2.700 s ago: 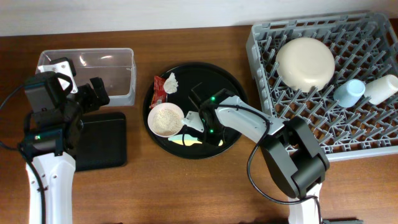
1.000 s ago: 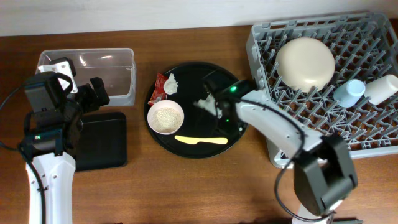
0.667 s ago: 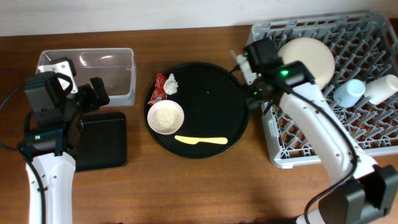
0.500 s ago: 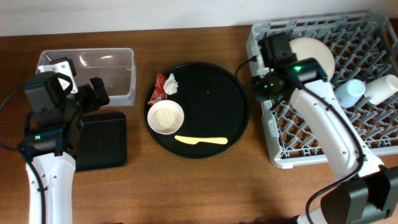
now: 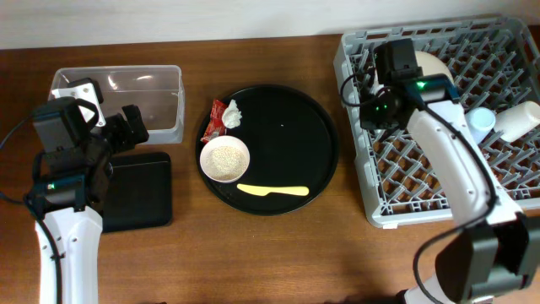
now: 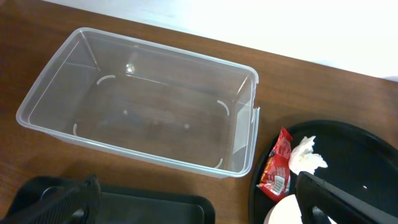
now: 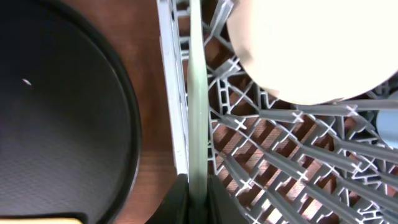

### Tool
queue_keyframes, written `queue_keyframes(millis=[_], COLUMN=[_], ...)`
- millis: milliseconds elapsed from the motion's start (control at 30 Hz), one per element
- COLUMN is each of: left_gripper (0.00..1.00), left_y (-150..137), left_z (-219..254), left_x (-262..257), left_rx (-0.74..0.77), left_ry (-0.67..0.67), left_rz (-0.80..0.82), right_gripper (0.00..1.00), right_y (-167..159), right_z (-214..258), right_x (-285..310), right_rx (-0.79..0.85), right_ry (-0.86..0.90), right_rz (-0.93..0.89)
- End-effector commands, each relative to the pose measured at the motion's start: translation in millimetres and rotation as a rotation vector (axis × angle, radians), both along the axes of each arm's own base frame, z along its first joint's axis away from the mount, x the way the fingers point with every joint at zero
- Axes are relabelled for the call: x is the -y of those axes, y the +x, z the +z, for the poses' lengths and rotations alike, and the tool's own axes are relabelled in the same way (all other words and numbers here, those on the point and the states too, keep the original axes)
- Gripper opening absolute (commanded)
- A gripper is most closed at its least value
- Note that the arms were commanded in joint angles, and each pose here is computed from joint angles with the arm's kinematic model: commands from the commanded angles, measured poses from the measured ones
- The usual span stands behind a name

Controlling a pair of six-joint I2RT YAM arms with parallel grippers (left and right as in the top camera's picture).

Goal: Sort waste into correct bins and load items into the dishwasher rack
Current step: 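Carry the spoon right into the dish rack and release it, then return the right gripper to the yellow knife on the tray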

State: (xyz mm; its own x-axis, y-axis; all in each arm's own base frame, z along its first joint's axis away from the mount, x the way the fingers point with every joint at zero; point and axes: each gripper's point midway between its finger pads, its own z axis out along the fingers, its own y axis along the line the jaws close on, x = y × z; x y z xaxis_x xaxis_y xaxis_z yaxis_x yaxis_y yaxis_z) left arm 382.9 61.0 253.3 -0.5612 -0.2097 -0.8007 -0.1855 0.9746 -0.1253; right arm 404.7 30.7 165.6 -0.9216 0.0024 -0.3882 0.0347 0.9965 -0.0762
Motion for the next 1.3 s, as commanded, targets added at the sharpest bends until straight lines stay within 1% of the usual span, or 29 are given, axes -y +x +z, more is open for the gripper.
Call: queue_keyframes(millis=[0, 100, 333, 367, 433, 467, 500, 533, 567, 633, 700, 767, 833, 900, 967, 1033, 1067, 1100, 1200, 1267], left_gripper=[1.00, 1.00, 1.00, 1.00, 1.00, 1.00, 1.00, 1.00, 1.00, 1.00, 1.00, 1.00, 1.00, 1.00, 1.00, 1.00, 1.00, 1.00, 1.00, 1.00], left_y=[-0.4, -0.4, -0.4, -0.4, -0.5, -0.5, -0.4, -0.4, -0.4, -0.4, -0.4, -0.4, -0.4, -0.4, -0.4, -0.4, -0.5, -0.4, -0.4, -0.4], left_z=[15.9, 15.9, 15.9, 15.9, 15.8, 15.8, 15.9, 15.9, 15.9, 15.9, 15.9, 15.9, 15.9, 15.9, 15.9, 15.9, 15.8, 15.9, 15.9, 15.9], left_x=[-1.8, -1.8, -1.8, -1.8, -1.8, -1.8, -1.8, -1.8, -1.8, -1.8, -1.8, -1.8, -1.8, -1.8, -1.8, -1.8, -1.8, -1.8, -1.8, -1.8], left_rx=[0.040, 0.040, 0.040, 0.040, 0.040, 0.040, 0.040, 0.040, 0.040, 0.040, 0.040, 0.040, 0.040, 0.040, 0.040, 0.040, 0.040, 0.040, 0.040, 0.040], left_ry=[-0.003, -0.003, -0.003, -0.003, -0.003, -0.003, -0.003, -0.003, -0.003, -0.003, -0.003, -0.003, -0.003, -0.003, -0.003, -0.003, -0.003, -0.003, -0.003, -0.003], left_rz=[0.012, 0.012, 0.012, 0.012, 0.012, 0.012, 0.012, 0.012, 0.012, 0.012, 0.012, 0.012, 0.012, 0.012, 0.012, 0.012, 0.012, 0.012, 0.012, 0.012], right_gripper=[0.08, 0.08, 0.10, 0.13, 0.31, 0.36, 0.38, 0.42, 0.44, 0.44, 0.45, 0.46, 0.45, 0.45, 0.45, 0.45, 0.47, 0.49, 0.52, 0.52], right_y=[0.1, 1.7, 2.9, 2.9, 3.1, 3.2, 2.9, 2.4, 2.0, 3.3, 8.9, 10.6, 4.2, -4.6, -14.1, -23.9, -31.0, -41.2, -57.1, -79.6], right_z=[-24.8, -37.8, -63.9, -64.2, -63.1, -63.0, -63.0, -63.3, -62.8, -55.7, -38.4, -15.5, 2.3, 12.1, 12.2, 6.7, 1.9, -8.1, -25.5, -47.8], right_x=[7.3, 8.7, 15.6, 16.8, 17.0, 17.3, 17.3, 16.2, 15.4, 15.7, 11.7, -2.8, -18.0, -39.8, -62.8, -79.6, -88.6, -102.6, -122.8, -142.2], right_rx=[-0.073, -0.109, -0.177, -0.178, -0.175, -0.175, -0.176, -0.178, -0.178, -0.164, -0.114, -0.064, -0.043, -0.038, -0.058, -0.089, -0.113, -0.147, -0.199, -0.268], right_ry=[-0.075, -0.100, -0.108, -0.107, -0.106, -0.106, -0.106, -0.100, -0.095, -0.096, -0.077, -0.011, 0.047, 0.112, 0.152, 0.152, 0.138, 0.116, 0.099, 0.096], right_rz=[0.078, 0.121, 0.132, 0.128, 0.126, 0.126, 0.126, 0.127, 0.129, 0.128, 0.132, 0.166, 0.205, 0.258, 0.361, 0.449, 0.507, 0.604, 0.734, 0.877])
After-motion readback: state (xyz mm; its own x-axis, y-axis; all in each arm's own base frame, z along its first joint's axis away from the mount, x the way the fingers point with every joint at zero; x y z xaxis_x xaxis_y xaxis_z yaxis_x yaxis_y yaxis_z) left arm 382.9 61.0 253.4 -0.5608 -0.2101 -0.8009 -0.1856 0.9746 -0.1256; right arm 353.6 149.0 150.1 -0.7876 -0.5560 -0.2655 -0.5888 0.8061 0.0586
